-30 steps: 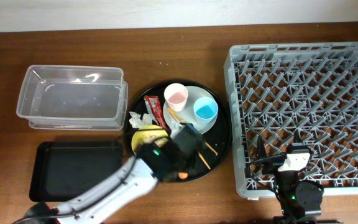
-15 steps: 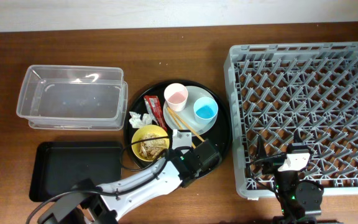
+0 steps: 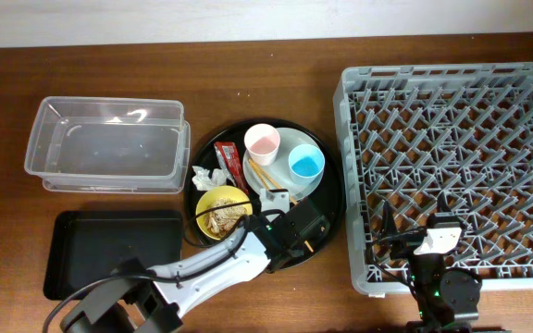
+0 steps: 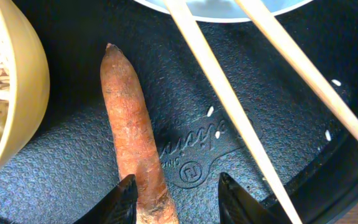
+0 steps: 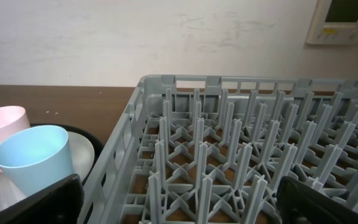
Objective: Sort waste into correct bins and load items into the dishwasher rack
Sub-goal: 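Reach the left gripper to the carrot and grasp it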
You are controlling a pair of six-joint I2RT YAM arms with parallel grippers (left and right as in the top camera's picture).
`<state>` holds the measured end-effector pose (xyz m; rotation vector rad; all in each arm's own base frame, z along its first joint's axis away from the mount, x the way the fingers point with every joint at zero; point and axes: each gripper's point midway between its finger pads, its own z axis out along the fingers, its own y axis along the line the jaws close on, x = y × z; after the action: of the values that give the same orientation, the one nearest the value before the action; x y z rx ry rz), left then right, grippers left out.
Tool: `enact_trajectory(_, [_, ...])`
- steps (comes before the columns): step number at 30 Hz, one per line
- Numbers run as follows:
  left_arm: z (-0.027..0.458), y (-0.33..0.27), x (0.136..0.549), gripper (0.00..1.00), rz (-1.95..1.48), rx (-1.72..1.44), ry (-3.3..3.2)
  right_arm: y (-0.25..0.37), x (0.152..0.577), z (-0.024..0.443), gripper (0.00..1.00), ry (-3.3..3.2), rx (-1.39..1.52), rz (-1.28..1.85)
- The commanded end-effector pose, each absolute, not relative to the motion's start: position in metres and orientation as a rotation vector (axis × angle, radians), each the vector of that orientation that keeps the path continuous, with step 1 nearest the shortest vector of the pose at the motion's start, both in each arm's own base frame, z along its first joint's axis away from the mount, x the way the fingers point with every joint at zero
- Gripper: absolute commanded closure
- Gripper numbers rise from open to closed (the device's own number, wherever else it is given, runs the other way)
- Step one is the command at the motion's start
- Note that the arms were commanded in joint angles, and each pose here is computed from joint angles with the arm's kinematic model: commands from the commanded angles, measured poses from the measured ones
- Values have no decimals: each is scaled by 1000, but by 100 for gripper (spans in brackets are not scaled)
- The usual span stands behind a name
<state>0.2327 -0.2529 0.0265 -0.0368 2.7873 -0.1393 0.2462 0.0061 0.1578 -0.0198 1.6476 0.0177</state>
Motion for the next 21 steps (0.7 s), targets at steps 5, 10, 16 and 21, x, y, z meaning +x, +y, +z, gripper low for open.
enact_trajectory(5, [17, -248, 236, 52, -115, -77, 2812, 6, 246, 155, 2, 1654, -15, 18])
enact_trajectory(10, [16, -242, 239, 52, -102, -97, 2814, 6, 246, 155, 2, 1654, -15, 18])
enact_trajectory(16, [14, -248, 231, 46, -145, -89, 2863, 6, 246, 155, 2, 1654, -15, 18])
enact_trajectory(21, [4, -248, 225, 47, -150, -88, 2909, 6, 246, 155, 2, 1654, -15, 18])
